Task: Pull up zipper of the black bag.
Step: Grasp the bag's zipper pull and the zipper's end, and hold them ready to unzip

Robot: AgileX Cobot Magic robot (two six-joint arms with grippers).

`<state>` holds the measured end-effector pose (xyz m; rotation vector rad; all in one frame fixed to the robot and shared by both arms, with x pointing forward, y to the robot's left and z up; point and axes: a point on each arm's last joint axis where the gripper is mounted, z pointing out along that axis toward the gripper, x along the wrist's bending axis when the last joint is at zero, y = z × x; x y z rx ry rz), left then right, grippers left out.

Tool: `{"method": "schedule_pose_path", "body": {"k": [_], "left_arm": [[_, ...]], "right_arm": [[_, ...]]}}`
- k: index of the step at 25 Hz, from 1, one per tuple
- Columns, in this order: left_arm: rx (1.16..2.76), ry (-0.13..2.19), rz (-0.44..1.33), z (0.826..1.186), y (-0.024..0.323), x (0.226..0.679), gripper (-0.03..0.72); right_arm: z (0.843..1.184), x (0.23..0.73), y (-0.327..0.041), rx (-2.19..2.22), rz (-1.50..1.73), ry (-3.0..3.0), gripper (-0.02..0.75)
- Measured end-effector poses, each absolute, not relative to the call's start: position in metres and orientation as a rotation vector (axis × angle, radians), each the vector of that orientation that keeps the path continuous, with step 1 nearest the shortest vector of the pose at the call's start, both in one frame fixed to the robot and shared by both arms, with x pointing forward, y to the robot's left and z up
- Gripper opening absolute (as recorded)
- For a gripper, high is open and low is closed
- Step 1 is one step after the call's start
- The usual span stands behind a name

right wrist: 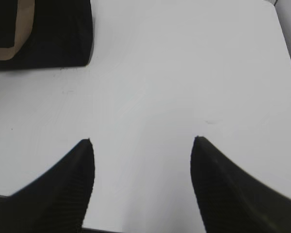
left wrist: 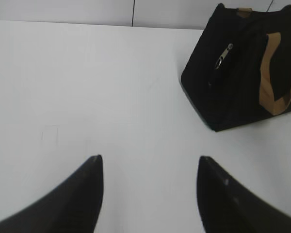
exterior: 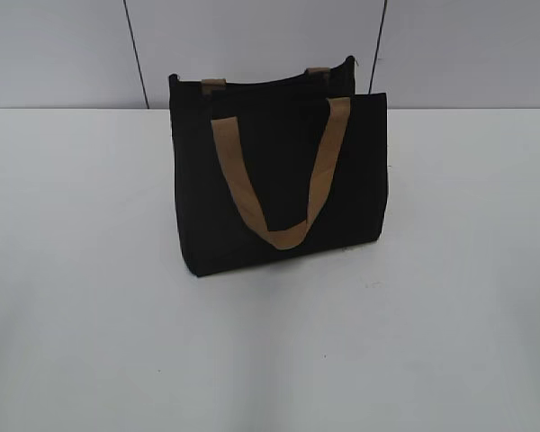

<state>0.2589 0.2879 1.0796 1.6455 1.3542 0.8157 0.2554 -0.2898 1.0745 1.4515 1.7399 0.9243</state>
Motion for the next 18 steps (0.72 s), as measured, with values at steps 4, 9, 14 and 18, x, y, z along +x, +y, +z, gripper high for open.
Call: {"method": "schedule_pose_path", "body": {"k": [4,9,14,18], "left_arm": [[1.735,1.332,0.801,1.083,0.284,0.298,0.425],[1.843,1.244,0.727,1.077,0.272,0.35,0.407],[1.963,1.149,0.611,1.052,0.26,0.401,0.407],[2.045,0.994,0.562,1.035,0.25,0.426,0.407]], "right_arm": [[1.1,0.283,-0.29,1.465,0.873,1.802,0.487],[1.127,0.323,-0.29,1.505,0.817,1.87,0.486],[1.147,0.361,-0.286,1.467,0.811,1.964,0.486],[1.153,0.394,-0.282,1.422,0.811,2.06,0.486]]}}
